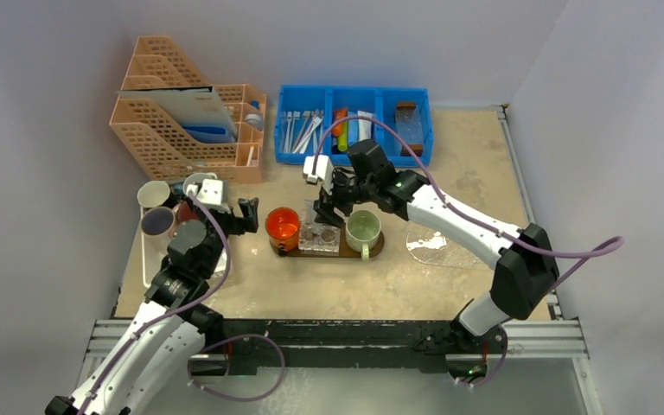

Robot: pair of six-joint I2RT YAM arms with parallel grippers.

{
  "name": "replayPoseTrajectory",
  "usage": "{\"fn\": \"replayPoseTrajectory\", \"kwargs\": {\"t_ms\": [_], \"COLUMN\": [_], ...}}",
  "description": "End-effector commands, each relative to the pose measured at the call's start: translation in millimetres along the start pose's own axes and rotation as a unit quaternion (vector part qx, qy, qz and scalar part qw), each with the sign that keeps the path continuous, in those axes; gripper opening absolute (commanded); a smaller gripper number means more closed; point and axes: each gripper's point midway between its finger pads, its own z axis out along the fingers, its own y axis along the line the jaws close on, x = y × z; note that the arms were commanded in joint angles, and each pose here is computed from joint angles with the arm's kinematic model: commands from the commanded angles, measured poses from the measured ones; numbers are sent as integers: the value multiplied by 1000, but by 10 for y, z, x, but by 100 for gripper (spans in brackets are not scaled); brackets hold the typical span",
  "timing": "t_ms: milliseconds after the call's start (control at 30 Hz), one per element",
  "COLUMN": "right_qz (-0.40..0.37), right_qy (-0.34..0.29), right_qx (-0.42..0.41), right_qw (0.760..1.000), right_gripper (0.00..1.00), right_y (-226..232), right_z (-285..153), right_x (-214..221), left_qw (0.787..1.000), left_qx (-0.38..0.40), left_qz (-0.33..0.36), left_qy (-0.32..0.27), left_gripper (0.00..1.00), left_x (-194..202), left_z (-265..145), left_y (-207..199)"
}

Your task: Prepare toiletry sets of a toothbrush and toothpaste on the tray

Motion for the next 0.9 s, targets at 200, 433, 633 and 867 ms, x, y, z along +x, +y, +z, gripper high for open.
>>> {"fn": "replayPoseTrajectory", "kwargs": {"t_ms": [200, 433, 633, 867], "right_qz": [26, 94, 206, 320], "right_qy": [-82, -140, -119, -56], "right_qx": [115, 232, 334, 409], "right_qw": [990, 958, 912, 852], "right_gripper": [82, 99, 99, 99], "right_y": [-281, -671, -1076, -1441], "right_z": [-543, -927, -1075, -1109], "right_x": [-729, -921, -633, -267], "left_qw": [1000, 1000, 1000, 1000], "left_qx": [0, -4, 0, -2], "left_qz": [-8, -8, -8, -8], "left_qy": [-17, -19, -12, 1], "left_gripper": [81, 82, 82, 86], "left_x": [-74, -88, -74, -50], "left_z": [5, 9, 33, 67], "left_y": [-3, 13, -12, -21]}}
